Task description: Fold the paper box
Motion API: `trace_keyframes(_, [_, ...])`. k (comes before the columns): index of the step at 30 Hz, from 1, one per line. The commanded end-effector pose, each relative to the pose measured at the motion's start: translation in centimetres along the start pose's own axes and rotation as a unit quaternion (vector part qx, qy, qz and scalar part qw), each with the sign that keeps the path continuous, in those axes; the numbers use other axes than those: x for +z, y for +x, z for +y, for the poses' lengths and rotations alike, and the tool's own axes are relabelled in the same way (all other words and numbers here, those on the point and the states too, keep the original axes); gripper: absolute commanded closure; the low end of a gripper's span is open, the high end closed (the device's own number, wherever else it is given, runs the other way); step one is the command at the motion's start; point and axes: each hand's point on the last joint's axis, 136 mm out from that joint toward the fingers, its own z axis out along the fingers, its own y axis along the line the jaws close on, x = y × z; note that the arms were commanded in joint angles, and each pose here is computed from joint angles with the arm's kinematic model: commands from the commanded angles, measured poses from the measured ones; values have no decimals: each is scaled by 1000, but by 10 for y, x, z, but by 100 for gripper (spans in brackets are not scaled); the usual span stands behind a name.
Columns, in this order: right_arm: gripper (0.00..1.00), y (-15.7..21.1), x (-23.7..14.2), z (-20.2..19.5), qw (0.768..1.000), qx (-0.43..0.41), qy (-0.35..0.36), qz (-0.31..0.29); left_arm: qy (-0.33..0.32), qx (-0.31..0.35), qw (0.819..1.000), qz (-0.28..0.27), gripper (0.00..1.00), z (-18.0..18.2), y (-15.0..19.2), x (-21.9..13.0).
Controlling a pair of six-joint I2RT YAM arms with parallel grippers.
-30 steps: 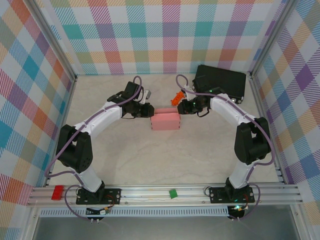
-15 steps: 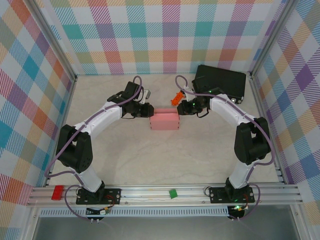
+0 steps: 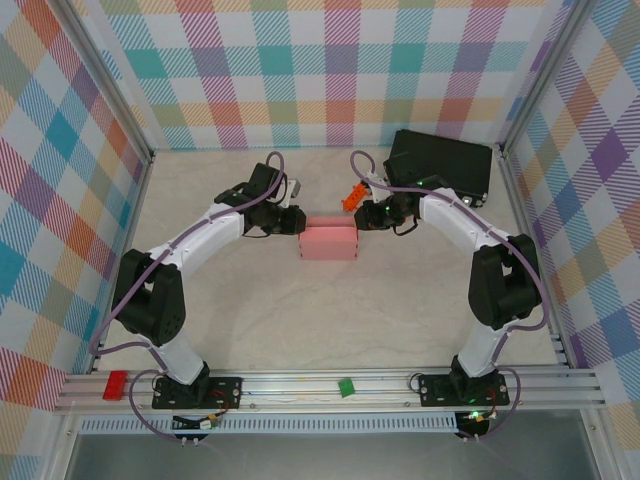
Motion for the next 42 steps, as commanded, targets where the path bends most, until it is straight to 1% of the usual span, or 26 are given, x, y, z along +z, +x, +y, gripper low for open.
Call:
trace_keyframes(1, [82, 3, 9, 5, 1000, 4, -13, 8, -11, 4, 1000, -5, 78, 4, 1, -13])
trace_keyframes(11, [83, 4, 13, 5, 1000, 10, -14, 12, -16, 3, 1000, 5, 80, 8, 9, -11])
trace_keyframes(27, [87, 5, 16, 6, 1000, 12, -15, 14, -11, -4, 1000, 2, 85, 8, 12, -9])
trace_keyframes(42, [87, 1, 15, 13, 999, 13, -27, 13, -9, -6, 1000, 1, 85, 7, 12, -9])
